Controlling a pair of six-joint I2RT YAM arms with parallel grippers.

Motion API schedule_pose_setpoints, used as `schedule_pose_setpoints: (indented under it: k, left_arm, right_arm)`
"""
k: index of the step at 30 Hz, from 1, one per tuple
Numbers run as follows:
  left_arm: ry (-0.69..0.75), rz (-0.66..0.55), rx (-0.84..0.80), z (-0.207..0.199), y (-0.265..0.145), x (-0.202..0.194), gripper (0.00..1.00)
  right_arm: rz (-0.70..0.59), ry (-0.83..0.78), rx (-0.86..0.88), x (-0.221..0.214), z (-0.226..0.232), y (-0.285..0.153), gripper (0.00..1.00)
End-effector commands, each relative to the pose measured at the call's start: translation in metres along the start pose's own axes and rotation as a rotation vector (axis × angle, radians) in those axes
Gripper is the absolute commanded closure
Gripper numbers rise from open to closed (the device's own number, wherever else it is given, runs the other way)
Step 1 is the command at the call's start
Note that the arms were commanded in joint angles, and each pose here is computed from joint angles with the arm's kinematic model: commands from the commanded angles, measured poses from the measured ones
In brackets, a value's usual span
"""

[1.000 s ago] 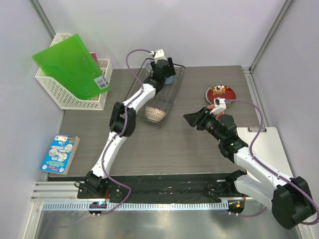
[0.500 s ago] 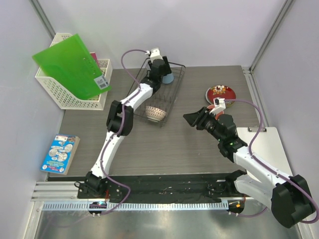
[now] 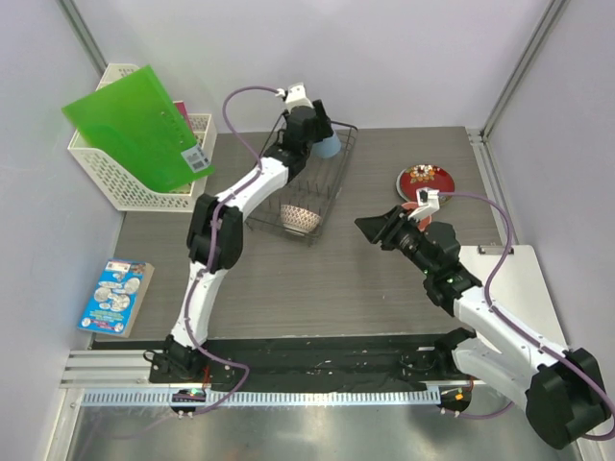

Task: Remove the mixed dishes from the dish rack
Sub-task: Pick up the cup from the dish rack.

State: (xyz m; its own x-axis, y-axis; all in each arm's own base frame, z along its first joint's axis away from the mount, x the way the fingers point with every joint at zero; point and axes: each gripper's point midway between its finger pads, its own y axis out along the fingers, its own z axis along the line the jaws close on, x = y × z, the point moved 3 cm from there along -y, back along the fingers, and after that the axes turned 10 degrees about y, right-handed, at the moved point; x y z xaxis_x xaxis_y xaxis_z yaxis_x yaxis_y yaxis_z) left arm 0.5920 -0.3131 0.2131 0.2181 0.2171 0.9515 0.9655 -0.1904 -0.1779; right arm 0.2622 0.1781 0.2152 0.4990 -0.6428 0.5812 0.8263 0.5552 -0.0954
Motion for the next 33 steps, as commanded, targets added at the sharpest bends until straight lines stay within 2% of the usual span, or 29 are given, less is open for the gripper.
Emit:
schedule_pose_setpoints:
  k: [1,2,3,4,5,6,7,9,11,13,15,17,18,19,22,23,25,33]
  left_arm:
    - [-0.114,-0.141,-0.047,-0.015,-0.057,0.102,1.0]
    - [-0.153,-0.129,-0.051,-0.016,-0.066,0.105,1.0]
    - [-0.19,-0.166,-0.078,-0.019,-0.09,0.135,1.0]
    - [-0.191,-0.116,-0.09,-0.016,-0.097,0.117,1.0]
    - [-0.249,-0.113,-0.105,-0.017,-0.111,0.123,1.0]
    - [-0.29,-0.145,-0.126,-0.016,-0.136,0.146,1.0]
    - [-0.297,-0.1,-0.139,-0.011,-0.146,0.125,1.0]
    - [-0.398,-0.136,-0.204,-0.01,-0.17,0.135,1.0]
    - [-0.49,-0.112,-0.327,-0.007,-0.204,0.125,1.0]
    - [-0.63,-0.171,-0.439,0.002,-0.229,0.133,1.0]
    - [-0.739,-0.134,-0.567,-0.004,-0.25,0.133,1.0]
    - [-0.792,-0.147,-0.679,-0.006,-0.265,0.134,1.0]
    - [-0.841,-0.087,-0.746,-0.011,-0.273,0.126,1.0]
    - [-0.868,-0.116,-0.827,-0.016,-0.284,0.136,1.0]
    - [-0.966,-0.054,-0.917,-0.019,-0.292,0.121,1.0]
    - [-0.979,-0.081,-0.952,-0.017,-0.297,0.122,1.0]
    - [-1.025,-0.062,-0.945,-0.012,-0.297,0.11,1.0]
    - [-1.043,-0.015,-0.972,-0.01,-0.304,0.092,1.0]
  right_arm:
    - [-0.049,0.009,0.062,0.019,0.026,-0.001,0.52]
    - [-0.047,0.011,0.065,0.019,0.028,-0.001,0.52]
    - [-0.051,0.013,0.075,0.022,0.032,-0.001,0.52]
    - [-0.047,0.018,0.084,0.022,0.035,-0.001,0.52]
    - [-0.045,0.018,0.094,0.023,0.038,-0.001,0.52]
    - [-0.051,0.016,0.103,0.026,0.042,-0.001,0.52]
    - [-0.057,0.015,0.108,0.028,0.045,-0.001,0.52]
    - [-0.069,0.01,0.122,0.034,0.052,-0.001,0.52]
    - [-0.075,0.015,0.14,0.038,0.059,0.0,0.52]
    - [-0.063,0.026,0.186,0.039,0.069,0.001,0.52]
    - [-0.035,0.056,0.214,0.035,0.074,0.005,0.52]
    - [-0.036,0.069,0.253,0.035,0.079,0.006,0.52]
    - [-0.021,0.091,0.268,0.033,0.081,0.007,0.53]
    - [-0.034,0.096,0.309,0.036,0.088,0.007,0.53]
    - [-0.013,0.132,0.406,0.035,0.102,0.006,0.53]
    - [-0.009,0.142,0.426,0.034,0.104,0.006,0.53]
    - [-0.004,0.163,0.467,0.034,0.109,0.007,0.54]
    - [-0.013,0.155,0.457,0.037,0.11,0.017,0.54]
